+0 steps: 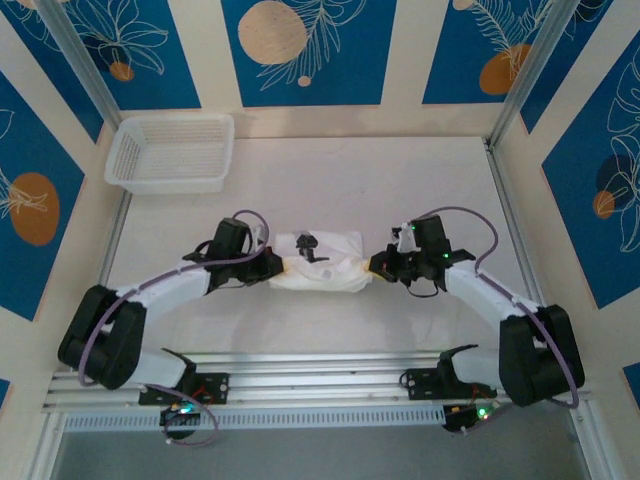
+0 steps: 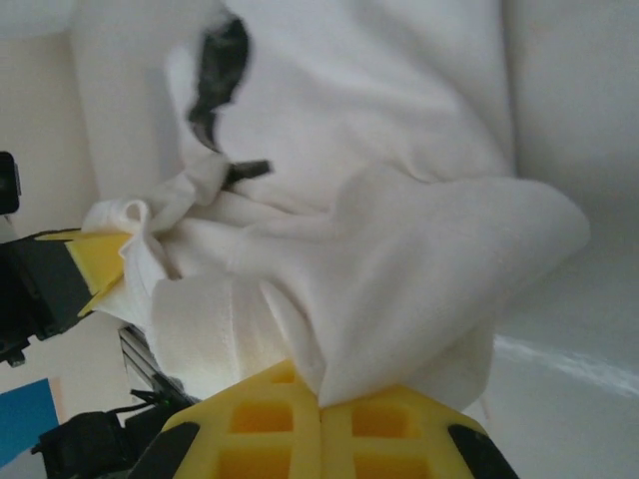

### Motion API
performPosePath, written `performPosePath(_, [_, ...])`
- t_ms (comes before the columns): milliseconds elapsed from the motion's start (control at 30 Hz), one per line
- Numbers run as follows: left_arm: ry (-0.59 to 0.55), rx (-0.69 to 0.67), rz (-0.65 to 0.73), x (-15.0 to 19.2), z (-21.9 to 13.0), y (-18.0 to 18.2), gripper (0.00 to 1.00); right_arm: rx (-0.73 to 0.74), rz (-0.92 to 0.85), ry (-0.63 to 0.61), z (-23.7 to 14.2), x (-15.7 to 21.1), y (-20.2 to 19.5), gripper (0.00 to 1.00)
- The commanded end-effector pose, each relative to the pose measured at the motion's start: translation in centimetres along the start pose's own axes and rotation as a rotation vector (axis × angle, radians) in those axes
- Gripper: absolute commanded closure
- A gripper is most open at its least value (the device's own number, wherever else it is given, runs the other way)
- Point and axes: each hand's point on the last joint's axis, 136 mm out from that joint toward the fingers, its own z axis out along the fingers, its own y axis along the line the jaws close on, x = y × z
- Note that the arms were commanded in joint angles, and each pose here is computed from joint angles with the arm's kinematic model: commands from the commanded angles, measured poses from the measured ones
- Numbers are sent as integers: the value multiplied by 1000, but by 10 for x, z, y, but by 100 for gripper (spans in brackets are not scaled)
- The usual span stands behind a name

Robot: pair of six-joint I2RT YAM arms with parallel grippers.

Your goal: Fold the inside-out t-shirt

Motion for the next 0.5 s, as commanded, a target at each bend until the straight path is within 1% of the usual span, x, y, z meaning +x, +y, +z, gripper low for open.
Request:
performPosePath(0, [-134,-95,81,-30,-17,-1,100,-19,-39,-69,-10,-24,21,100])
performPosePath(67, [-216,-138,89,-43,-23,4,100,-16,-48,-70,-6,-35,26,100])
performPosePath(133, [-316,-125,127,-58,-26,1,100,-20,-60,-68,1,-48,32,100])
performPosePath(233, [-401,-116,192,-75,-24,-2,100,-26,-80,-56,14,-71,42,100])
performPosePath(367, [-465,-215,229,-94,-12,18,100,-33,-117,-31,42,-100,44,100])
performPosePath(467, [-439,-285,234,-101,10,36,98,-16,-79,31,72,-111,27,100])
